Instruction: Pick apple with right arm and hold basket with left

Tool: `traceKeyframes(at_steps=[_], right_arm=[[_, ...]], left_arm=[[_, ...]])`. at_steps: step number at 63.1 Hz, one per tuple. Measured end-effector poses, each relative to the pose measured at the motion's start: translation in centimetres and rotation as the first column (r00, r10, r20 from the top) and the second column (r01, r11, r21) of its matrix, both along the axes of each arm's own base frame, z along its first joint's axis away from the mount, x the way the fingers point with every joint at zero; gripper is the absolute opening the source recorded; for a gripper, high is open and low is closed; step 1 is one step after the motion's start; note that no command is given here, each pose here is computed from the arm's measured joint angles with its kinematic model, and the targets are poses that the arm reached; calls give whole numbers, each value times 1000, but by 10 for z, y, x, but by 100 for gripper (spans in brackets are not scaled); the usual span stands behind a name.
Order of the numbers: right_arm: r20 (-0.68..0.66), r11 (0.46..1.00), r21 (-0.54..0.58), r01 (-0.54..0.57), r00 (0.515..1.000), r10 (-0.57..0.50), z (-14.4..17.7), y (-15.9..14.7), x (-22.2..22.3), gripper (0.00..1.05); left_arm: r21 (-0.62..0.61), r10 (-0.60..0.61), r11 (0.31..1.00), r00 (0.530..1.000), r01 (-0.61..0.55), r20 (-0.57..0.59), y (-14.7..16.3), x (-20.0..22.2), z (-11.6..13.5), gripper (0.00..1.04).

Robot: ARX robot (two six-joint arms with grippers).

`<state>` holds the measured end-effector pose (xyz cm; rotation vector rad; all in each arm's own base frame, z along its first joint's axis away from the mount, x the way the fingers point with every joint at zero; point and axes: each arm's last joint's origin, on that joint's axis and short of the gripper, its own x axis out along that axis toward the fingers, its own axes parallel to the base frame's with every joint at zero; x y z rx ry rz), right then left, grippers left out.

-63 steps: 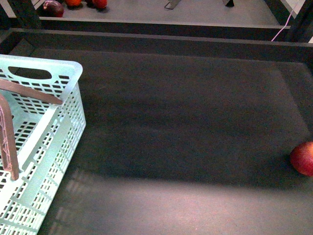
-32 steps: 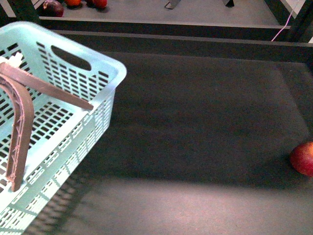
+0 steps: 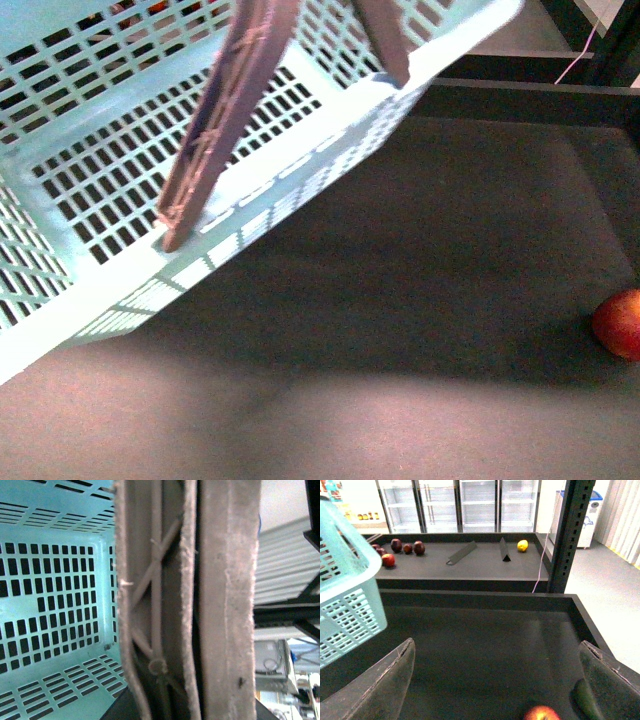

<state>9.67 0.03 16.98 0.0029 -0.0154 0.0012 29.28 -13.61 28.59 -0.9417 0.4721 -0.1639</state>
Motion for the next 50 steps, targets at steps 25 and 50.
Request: traceKeyframes(at_steps=[25,50], right_arm=[[0,1000,0,0,1000,0,0,0,0,96],[0,1000,0,0,1000,0,0,0,0,96]], left_arm=[[24,-187,982,982,188,-14,-60,-17,-1,15],[27,-190,981,982,190,-12,-62,-18,0,15]])
